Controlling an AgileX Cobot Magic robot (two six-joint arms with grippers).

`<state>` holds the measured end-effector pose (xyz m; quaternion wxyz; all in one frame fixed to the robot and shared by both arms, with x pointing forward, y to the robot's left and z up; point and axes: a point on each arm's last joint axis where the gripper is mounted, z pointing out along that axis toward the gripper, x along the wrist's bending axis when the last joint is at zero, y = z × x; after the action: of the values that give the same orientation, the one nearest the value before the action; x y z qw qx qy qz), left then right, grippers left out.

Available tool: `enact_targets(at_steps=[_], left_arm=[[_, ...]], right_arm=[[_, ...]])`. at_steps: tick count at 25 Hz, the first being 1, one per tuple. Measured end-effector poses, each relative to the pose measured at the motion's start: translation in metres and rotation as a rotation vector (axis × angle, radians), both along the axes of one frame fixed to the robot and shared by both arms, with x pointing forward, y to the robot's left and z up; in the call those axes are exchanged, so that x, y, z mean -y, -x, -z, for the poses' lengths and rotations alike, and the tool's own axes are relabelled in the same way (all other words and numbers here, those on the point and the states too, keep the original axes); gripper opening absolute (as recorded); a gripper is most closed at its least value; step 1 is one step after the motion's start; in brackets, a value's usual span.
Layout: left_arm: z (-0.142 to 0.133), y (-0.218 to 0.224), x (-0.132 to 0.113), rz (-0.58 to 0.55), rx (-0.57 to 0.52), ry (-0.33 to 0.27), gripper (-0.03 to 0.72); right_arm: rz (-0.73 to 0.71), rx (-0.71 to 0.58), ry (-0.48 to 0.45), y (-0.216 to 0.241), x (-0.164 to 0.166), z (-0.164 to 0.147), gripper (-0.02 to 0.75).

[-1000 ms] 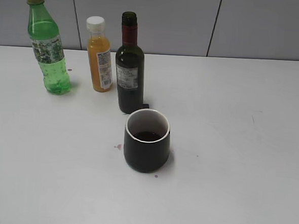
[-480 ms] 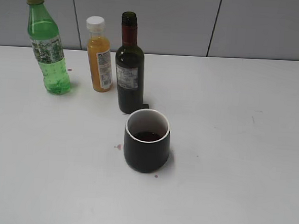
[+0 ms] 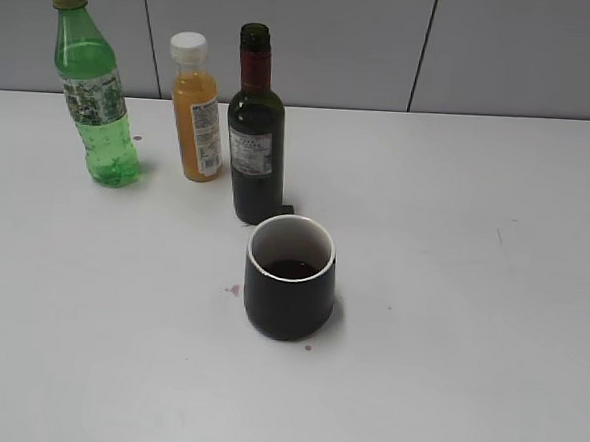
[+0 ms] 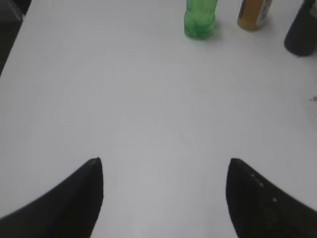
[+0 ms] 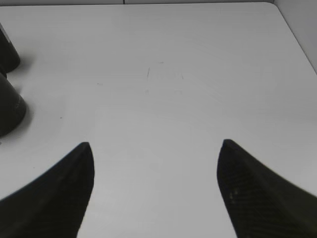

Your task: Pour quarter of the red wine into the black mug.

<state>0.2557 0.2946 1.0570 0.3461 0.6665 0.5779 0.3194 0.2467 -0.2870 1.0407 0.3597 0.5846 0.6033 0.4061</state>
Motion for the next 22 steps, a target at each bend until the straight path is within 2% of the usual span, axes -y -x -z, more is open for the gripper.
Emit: enact_targets(at_steps=[5,22], left_arm=[[0.001,0.023,-0.002,-0.014,0.136,0.007,0.577],[0.002,0.023,-0.002,-0.021,0.14,0.007,0.571]], right_arm=[[-0.001,-0.001,-0.001,0.0,0.0,0.0,0.586],[-0.002,-0.003,-0.004,0.0,0.0,0.001,0.586]])
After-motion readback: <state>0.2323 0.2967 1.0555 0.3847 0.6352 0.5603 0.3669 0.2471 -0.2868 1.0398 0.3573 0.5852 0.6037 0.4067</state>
